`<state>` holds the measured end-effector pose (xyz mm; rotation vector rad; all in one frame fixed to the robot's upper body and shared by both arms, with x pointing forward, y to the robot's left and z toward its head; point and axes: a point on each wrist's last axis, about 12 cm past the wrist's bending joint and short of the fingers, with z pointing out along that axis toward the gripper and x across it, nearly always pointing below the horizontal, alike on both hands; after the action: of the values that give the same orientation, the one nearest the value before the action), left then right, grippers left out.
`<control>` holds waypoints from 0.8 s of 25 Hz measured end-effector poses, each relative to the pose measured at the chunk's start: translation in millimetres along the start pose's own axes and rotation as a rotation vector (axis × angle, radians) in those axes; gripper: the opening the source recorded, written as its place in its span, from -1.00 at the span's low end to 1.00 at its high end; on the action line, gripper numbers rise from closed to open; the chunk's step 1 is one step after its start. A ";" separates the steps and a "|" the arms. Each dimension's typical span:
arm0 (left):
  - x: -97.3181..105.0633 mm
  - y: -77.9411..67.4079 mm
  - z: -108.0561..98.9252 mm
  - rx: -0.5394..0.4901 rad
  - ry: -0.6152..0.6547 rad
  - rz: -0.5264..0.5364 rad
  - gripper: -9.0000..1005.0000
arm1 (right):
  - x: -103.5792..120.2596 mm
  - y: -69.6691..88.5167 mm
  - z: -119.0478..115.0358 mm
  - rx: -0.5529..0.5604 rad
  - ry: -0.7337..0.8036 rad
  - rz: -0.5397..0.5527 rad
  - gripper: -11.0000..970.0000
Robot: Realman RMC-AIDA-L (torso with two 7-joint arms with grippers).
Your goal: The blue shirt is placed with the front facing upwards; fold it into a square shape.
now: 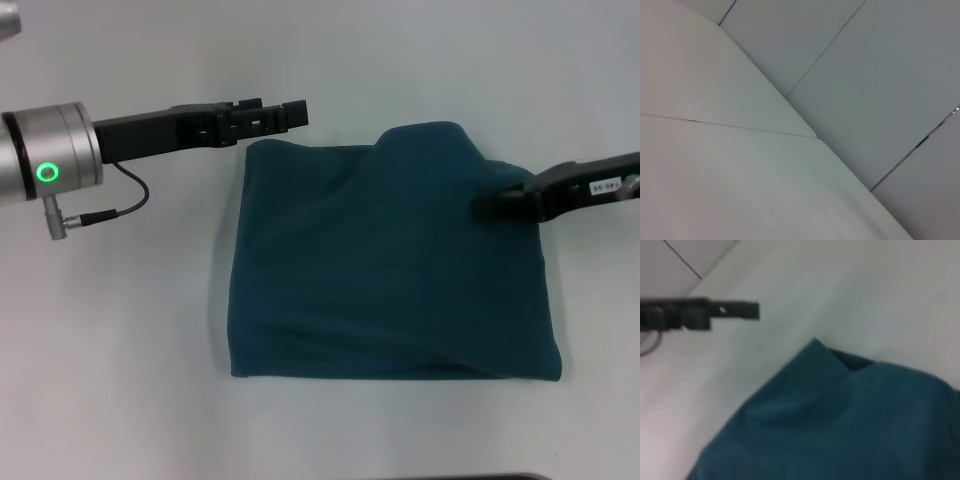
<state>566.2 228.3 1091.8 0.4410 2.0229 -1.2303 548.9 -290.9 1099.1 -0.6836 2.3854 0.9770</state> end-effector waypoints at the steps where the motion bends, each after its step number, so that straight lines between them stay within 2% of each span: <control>1: -0.4 -0.1 0.2 0.000 0.000 0.001 0.92 | 1.6 -1.0 3.3 0.004 0.014 0.004 -0.75; 7: -1.1 0.1 0.2 -0.001 0.001 0.004 0.92 | 9.8 -2.3 14.2 0.015 0.100 0.008 -0.80; 15: -1.7 0.3 -0.4 -0.001 0.000 0.005 0.92 | 15.8 -3.0 14.0 0.026 0.164 0.019 -0.83; 20: -0.9 0.1 -1.3 0.001 0.001 0.005 0.92 | 9.6 -2.4 -1.0 0.021 0.087 0.009 -0.81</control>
<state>566.4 229.6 1092.8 0.4470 2.0211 -1.2290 542.8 -295.6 1092.9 -0.7221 2.4720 0.9426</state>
